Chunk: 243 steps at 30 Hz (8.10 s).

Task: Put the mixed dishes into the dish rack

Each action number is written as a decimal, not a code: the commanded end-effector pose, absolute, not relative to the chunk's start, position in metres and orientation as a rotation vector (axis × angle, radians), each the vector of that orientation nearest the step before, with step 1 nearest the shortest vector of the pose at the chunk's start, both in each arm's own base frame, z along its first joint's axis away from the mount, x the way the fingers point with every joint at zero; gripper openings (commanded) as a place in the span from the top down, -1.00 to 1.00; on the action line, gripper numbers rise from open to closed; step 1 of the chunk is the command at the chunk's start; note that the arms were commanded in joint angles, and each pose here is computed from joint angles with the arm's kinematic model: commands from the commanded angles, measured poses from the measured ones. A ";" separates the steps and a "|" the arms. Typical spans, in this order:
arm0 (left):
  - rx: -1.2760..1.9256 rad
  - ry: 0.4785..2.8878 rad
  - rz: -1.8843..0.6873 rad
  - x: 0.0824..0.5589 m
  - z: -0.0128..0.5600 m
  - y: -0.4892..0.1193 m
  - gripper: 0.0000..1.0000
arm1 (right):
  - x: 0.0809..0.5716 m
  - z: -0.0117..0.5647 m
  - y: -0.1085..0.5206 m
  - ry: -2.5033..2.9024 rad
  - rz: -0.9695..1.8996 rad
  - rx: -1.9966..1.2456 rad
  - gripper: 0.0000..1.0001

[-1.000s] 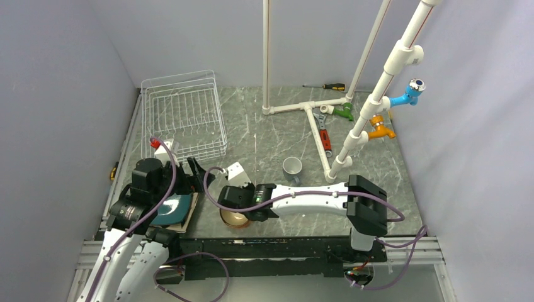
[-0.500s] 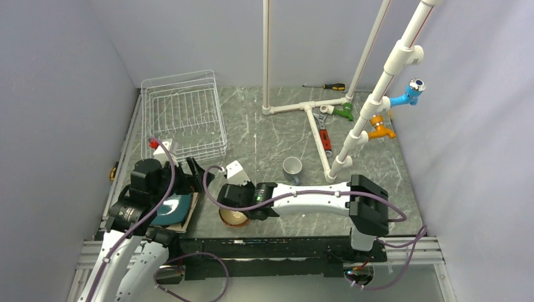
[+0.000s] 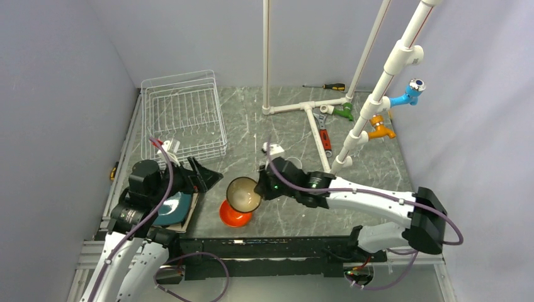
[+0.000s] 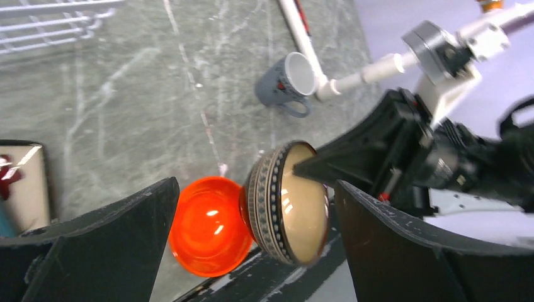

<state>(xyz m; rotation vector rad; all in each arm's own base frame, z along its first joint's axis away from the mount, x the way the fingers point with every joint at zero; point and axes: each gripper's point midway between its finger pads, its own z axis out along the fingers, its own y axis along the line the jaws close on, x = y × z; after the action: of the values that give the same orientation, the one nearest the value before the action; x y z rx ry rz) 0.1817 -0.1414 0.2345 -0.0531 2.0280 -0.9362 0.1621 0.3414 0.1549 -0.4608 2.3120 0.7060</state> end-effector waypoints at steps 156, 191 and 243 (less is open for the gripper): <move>-0.261 2.160 -0.052 0.495 0.287 -0.008 1.00 | 0.221 0.219 0.270 2.174 0.790 -0.374 -0.82; 0.475 2.173 0.982 0.609 0.181 0.085 1.00 | 0.263 0.210 0.226 2.260 0.706 -0.328 -0.82; 0.696 2.217 1.038 0.595 0.143 0.081 -0.99 | 0.261 0.217 0.230 2.229 0.793 -0.250 -0.80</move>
<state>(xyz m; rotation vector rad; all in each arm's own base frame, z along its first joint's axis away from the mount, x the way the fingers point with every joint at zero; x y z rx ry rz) 0.5958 0.0915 0.0842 0.8245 2.2921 1.1343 0.2579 0.2251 0.1964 -0.2744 2.3047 0.7311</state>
